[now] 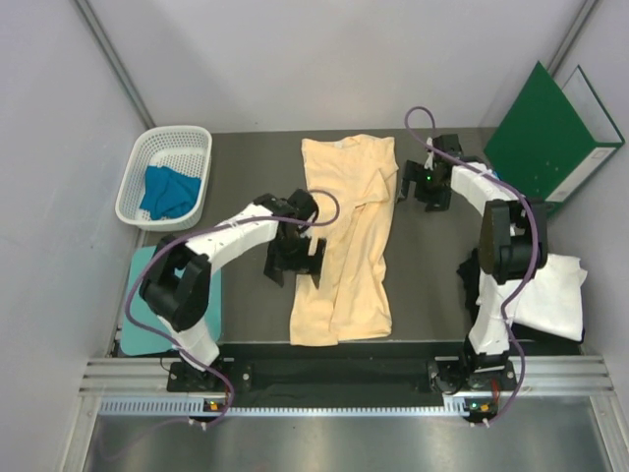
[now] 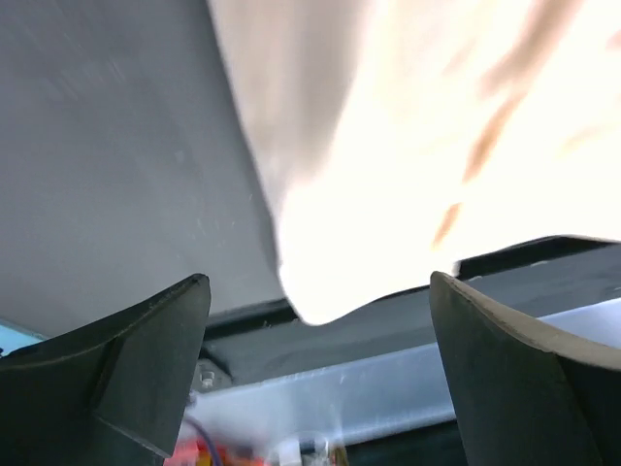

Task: Fold and stack the t-shirts
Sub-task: Rotate the tshirt 90 degrees

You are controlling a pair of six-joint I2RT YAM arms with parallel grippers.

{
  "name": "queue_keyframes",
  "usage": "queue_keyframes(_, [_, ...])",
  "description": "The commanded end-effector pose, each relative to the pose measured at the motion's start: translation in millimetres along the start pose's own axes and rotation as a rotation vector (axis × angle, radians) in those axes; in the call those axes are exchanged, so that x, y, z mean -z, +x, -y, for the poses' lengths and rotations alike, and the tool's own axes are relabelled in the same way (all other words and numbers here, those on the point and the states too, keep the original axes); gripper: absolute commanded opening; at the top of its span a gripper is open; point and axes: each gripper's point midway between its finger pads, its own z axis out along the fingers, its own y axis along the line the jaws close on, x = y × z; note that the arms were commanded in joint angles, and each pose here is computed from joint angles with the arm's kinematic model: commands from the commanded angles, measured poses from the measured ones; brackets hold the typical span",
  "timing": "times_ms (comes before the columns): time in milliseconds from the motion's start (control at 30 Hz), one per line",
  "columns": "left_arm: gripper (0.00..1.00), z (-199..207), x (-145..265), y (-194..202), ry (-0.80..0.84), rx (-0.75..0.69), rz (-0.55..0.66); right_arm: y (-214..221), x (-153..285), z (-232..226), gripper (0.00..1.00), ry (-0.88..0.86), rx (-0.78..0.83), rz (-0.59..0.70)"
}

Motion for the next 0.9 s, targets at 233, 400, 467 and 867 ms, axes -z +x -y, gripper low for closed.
queue_keyframes(233, [0.99,-34,77,-192,0.156,0.179,0.450,-8,-20,-54,1.00,-0.225,-0.032,-0.096])
queue_keyframes(400, [0.99,-42,92,-275,0.192,0.192,0.548,44,12,-44,1.00,-0.204,-0.043,-0.223])
queue_keyframes(467, [0.99,-45,83,-304,0.220,0.219,0.558,70,29,-43,1.00,-0.219,-0.056,-0.277])
queue_keyframes(867, [0.99,-44,51,-397,0.583,0.393,0.645,188,115,-42,0.70,-0.292,-0.151,-0.522])
